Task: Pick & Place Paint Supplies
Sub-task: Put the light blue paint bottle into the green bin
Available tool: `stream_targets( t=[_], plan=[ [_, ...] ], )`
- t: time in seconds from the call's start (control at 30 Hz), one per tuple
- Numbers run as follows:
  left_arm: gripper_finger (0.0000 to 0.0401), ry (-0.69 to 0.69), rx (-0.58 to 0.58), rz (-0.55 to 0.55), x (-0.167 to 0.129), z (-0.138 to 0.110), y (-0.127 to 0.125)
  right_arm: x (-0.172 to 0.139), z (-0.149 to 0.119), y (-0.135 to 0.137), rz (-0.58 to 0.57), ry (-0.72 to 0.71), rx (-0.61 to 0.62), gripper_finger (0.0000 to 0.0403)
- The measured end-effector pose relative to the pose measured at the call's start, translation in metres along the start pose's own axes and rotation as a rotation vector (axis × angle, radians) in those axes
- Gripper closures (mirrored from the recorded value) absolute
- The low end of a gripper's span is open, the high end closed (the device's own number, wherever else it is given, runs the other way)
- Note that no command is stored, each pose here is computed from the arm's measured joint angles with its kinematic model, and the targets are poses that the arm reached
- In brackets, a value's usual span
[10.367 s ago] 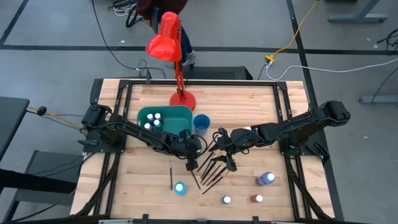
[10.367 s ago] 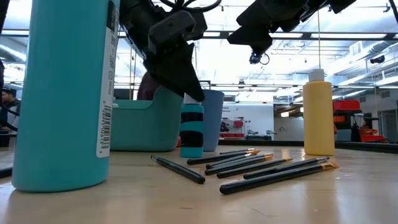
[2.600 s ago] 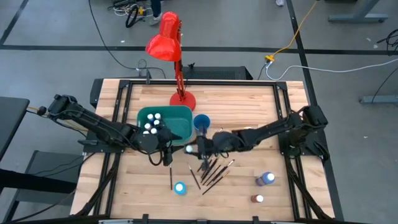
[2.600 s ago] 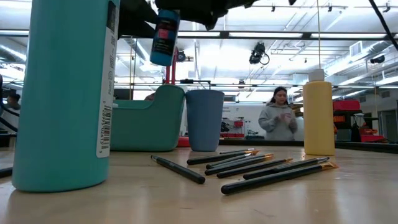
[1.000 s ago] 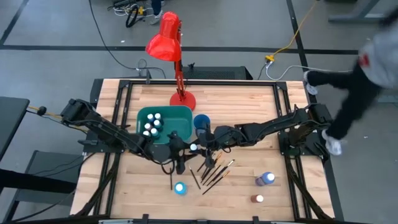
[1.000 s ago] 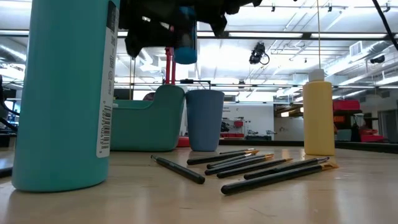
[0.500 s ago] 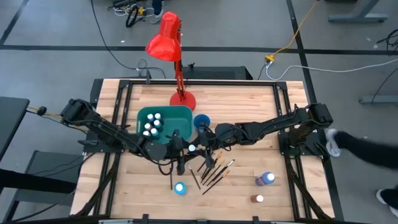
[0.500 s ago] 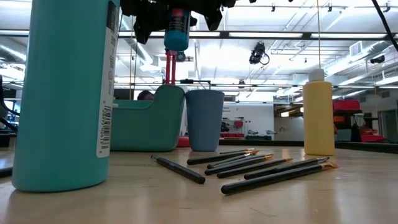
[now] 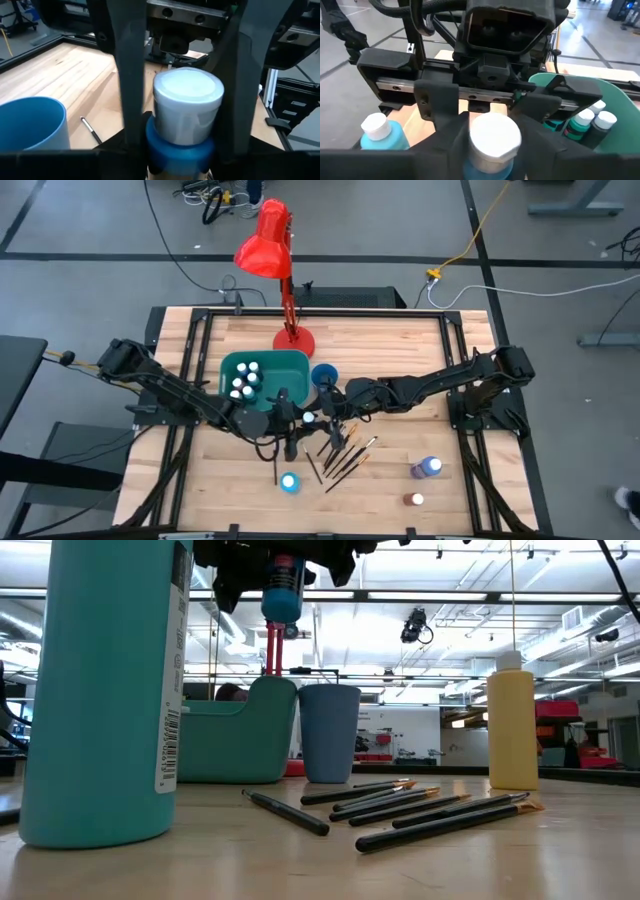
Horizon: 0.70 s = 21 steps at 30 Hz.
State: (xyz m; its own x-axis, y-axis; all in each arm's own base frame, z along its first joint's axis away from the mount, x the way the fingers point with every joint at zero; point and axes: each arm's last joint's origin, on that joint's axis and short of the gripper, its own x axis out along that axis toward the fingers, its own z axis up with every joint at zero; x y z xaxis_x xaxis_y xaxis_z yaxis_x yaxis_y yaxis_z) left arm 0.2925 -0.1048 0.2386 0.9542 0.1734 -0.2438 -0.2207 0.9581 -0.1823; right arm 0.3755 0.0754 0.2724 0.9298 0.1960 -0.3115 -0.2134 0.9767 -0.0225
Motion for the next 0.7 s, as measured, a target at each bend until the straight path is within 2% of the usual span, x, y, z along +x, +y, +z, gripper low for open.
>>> stream_targets(
  t=[0.3, 0.53, 0.7],
  plan=[
    [0.0255, -0.001, -0.014, 0.025, 0.0, 0.0, 0.001, -0.032, 0.026, 0.0, -0.043, -0.059, -0.045, 0.0179],
    [0.0246, 0.032, 0.013, 0.061, -0.005, 0.001, 0.005, -0.067, 0.04, 0.002, -0.044, -0.029, -0.038, 0.0174],
    [0.0254, 0.07, -0.011, 0.121, -0.022, 0.007, 0.011, -0.076, 0.038, 0.002, -0.043, 0.024, 0.004, 0.0176]
  ],
)
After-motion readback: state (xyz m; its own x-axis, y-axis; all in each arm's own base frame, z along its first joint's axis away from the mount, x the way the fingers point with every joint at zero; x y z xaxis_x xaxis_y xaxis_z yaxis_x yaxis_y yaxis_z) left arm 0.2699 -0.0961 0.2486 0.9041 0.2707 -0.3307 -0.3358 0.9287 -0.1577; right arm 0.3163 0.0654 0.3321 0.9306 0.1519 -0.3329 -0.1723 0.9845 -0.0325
